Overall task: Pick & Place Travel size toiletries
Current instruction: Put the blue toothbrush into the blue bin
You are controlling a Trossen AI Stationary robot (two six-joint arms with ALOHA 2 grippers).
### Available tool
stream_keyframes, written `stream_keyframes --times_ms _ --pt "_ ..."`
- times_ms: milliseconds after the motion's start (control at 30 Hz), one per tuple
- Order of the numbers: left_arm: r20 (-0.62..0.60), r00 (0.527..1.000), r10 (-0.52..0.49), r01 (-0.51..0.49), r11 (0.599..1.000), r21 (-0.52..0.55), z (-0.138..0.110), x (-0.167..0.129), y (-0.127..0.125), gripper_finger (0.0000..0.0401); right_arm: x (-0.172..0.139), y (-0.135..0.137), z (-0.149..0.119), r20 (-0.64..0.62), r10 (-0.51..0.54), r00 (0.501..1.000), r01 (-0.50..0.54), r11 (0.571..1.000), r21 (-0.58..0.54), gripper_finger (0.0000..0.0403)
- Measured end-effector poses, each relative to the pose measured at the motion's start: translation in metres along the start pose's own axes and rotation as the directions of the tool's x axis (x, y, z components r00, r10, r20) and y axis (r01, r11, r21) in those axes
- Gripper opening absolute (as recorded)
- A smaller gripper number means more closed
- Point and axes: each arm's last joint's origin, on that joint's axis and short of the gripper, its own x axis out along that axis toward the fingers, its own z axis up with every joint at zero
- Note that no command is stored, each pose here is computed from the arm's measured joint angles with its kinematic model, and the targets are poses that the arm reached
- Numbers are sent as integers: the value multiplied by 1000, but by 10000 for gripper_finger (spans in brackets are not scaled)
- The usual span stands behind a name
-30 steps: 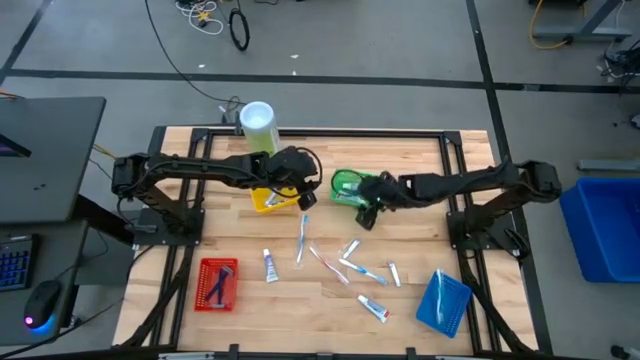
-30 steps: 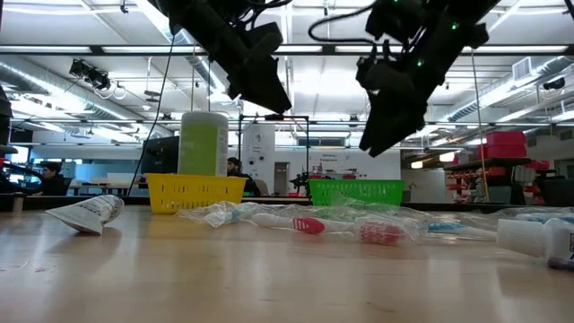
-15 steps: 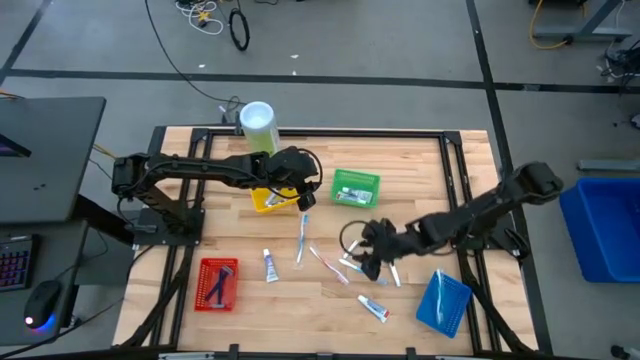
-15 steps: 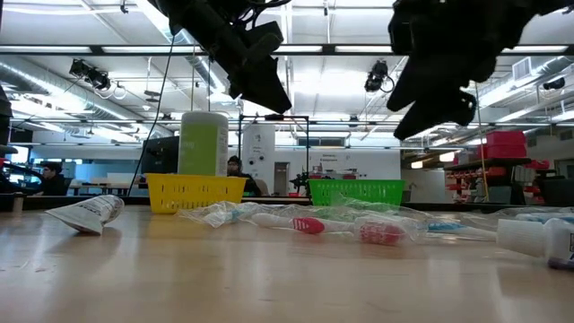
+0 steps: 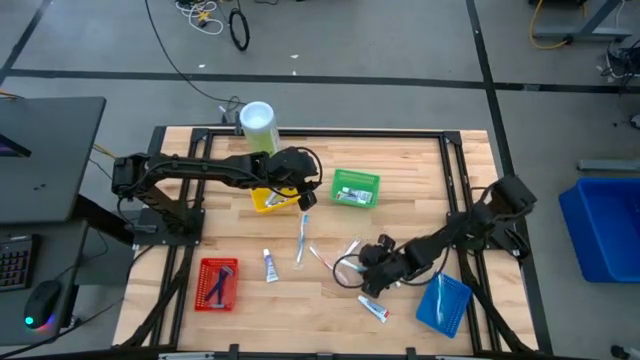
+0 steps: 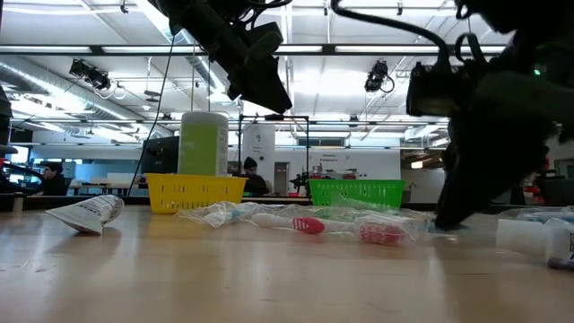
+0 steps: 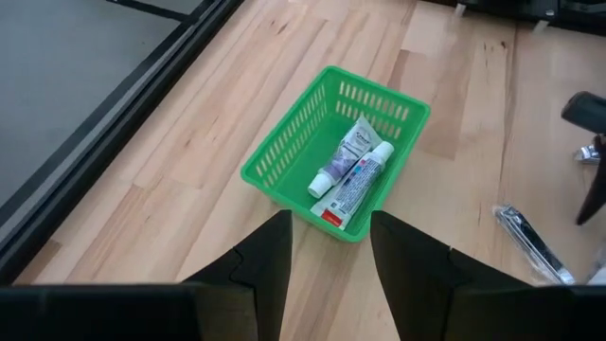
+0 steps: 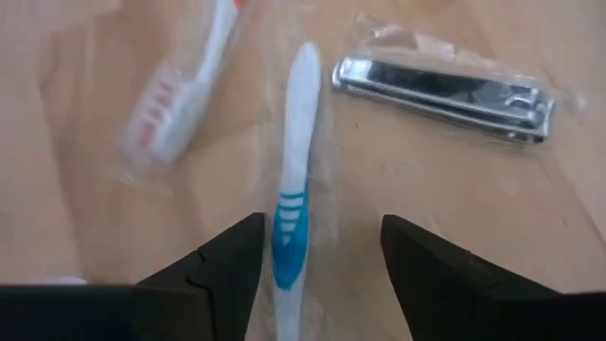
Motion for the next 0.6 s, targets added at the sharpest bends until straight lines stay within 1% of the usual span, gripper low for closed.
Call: stream_keyframes --times_ms 200,300,367,600 --pt "0 1000 0 0 1000 0 0 0 0 153 9 0 -4 -7 -32 999 32 997 -70 213" --pt "0 1000 0 0 1000 0 0 0 0 153 9 0 -4 -7 -36 999 35 993 -112 196" --pt "0 1000 0 0 1000 1 0 0 0 153 9 0 -4 -6 -37 999 35 991 -128 178" --pt "0 1000 0 0 1000 6 0 0 0 153 10 -1 -4 -11 -36 999 35 993 -116 96"
